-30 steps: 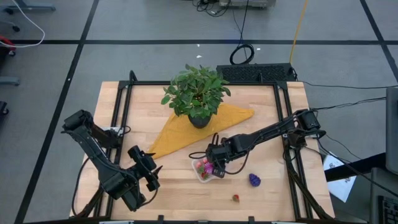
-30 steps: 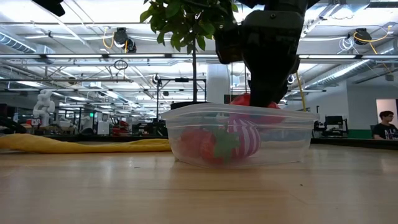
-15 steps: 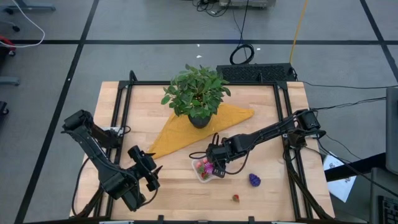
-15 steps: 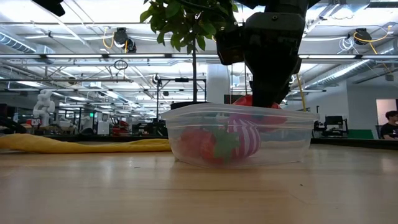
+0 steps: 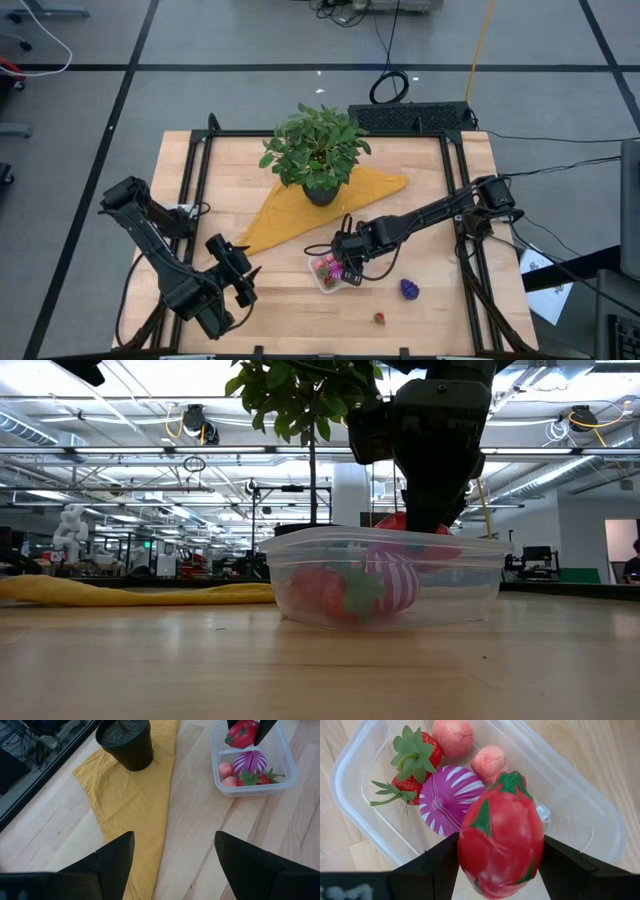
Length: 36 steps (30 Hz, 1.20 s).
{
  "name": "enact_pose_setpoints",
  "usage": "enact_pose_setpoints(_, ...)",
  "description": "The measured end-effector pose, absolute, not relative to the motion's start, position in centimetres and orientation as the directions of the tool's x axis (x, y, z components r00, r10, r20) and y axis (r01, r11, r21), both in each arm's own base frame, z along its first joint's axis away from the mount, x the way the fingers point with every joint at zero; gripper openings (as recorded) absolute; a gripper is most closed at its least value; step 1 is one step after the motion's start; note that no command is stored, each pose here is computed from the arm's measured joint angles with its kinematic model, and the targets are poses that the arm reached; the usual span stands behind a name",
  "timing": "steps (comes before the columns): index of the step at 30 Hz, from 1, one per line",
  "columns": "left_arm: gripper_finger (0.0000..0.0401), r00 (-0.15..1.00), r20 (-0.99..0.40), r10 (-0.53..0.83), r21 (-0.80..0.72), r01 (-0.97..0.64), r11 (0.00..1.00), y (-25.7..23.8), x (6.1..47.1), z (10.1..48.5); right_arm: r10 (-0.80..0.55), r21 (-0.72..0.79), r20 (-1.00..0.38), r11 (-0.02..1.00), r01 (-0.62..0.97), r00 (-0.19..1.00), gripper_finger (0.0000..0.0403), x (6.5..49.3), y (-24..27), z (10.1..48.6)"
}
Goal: Pick and placing Produce into tupperware
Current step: Put the dragon fruit into the transparent bin
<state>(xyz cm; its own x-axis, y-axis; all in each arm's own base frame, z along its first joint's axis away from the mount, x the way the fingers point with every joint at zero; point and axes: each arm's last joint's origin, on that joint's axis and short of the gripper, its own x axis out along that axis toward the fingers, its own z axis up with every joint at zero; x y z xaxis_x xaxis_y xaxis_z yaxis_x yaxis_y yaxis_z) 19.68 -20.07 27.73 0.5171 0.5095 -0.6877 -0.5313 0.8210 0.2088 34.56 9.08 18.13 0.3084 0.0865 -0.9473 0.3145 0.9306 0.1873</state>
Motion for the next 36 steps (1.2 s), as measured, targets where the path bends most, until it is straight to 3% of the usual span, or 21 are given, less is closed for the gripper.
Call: enact_pose_setpoints(36,0.0278,0.518,-0.687,0.51,0.209,-0.531,0.821,-20.07,19.68,27.73,0.116,0.214,-0.939,0.934,0.285,0.322,0.0229,34.73,9.22,18.21)
